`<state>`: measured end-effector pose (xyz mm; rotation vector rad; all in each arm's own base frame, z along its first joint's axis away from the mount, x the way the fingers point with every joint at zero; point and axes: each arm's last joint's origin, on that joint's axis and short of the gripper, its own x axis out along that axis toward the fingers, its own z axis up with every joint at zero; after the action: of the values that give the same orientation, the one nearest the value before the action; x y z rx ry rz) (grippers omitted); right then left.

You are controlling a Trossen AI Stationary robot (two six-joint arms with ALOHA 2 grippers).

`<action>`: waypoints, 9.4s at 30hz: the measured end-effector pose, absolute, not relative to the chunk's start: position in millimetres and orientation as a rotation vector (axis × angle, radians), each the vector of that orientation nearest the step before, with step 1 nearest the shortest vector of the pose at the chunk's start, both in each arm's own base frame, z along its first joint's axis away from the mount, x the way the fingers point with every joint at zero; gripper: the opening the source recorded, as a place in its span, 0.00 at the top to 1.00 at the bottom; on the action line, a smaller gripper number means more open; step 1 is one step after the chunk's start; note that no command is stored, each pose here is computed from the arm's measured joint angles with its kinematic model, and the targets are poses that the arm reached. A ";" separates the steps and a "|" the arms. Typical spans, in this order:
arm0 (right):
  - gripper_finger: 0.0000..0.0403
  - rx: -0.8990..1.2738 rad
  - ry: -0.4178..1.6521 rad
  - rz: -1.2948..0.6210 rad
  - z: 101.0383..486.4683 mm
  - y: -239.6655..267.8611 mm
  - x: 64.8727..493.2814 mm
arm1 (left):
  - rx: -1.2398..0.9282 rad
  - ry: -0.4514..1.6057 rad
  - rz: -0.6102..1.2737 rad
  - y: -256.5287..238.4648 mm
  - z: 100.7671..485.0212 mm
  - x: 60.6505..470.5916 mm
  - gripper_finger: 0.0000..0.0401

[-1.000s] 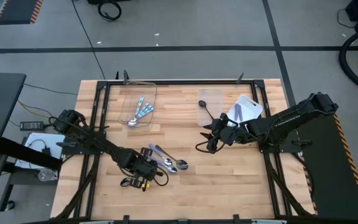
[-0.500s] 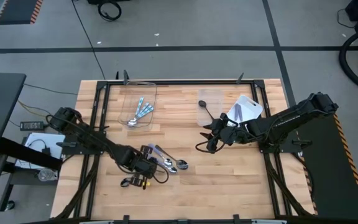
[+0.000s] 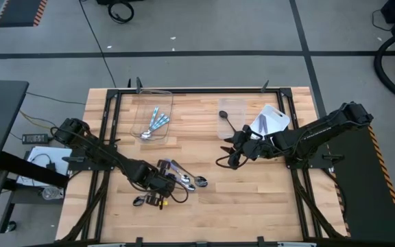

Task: Sort silverware by color (type)
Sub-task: Put the black spoon into the transparent white bin, then put the purple spoon into the white bin

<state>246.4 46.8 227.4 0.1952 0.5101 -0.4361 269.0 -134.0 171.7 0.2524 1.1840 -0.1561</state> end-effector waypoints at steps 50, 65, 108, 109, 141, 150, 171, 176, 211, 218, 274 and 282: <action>0.45 -0.004 0.413 -0.122 161.9 89.9 309.3 | 0.172 1.064 -0.033 -101.8 182.1 297.1 1.00; 0.43 -0.001 0.408 -0.128 159.8 90.2 310.6 | -0.091 1.116 0.105 -98.0 167.2 302.4 0.67; 0.43 0.006 0.390 -0.128 161.6 90.3 311.1 | -0.246 1.164 0.361 -88.5 133.6 310.9 0.74; 0.43 0.005 0.391 -0.129 161.5 90.3 311.0 | -0.240 1.166 0.358 -88.5 133.6 310.8 0.77; 0.43 0.041 0.337 -0.309 202.8 79.5 290.2 | 0.021 0.900 0.438 -78.1 202.2 307.4 0.92; 0.43 0.121 0.339 -0.282 203.0 73.5 292.2 | 0.361 0.885 0.309 -77.2 206.7 314.5 0.91; 0.48 0.323 0.336 -0.342 213.5 56.2 285.4 | 1.404 0.863 -0.116 -75.3 217.4 328.3 0.91; 0.48 0.378 0.286 -0.410 224.2 42.0 282.0 | 1.712 0.804 -0.357 -76.8 217.0 329.7 0.90; 0.73 0.445 0.231 -0.281 226.9 26.5 294.3 | 2.096 0.388 -0.331 -52.7 226.6 369.3 0.90; 0.95 0.477 0.187 -0.256 231.5 27.1 295.7 | 2.101 0.405 -0.313 -47.3 227.3 370.3 0.90; 0.94 0.615 0.701 -0.859 175.5 -129.5 236.6 | 0.299 0.563 -0.235 -50.3 237.2 344.5 0.57; 0.80 0.660 0.722 -0.818 173.9 -131.4 234.7 | 0.250 0.796 -0.240 -49.1 224.5 327.2 0.57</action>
<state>234.7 -131.4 173.9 0.6597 0.7215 -0.8183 327.2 -49.1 224.5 0.2502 0.7963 -0.2404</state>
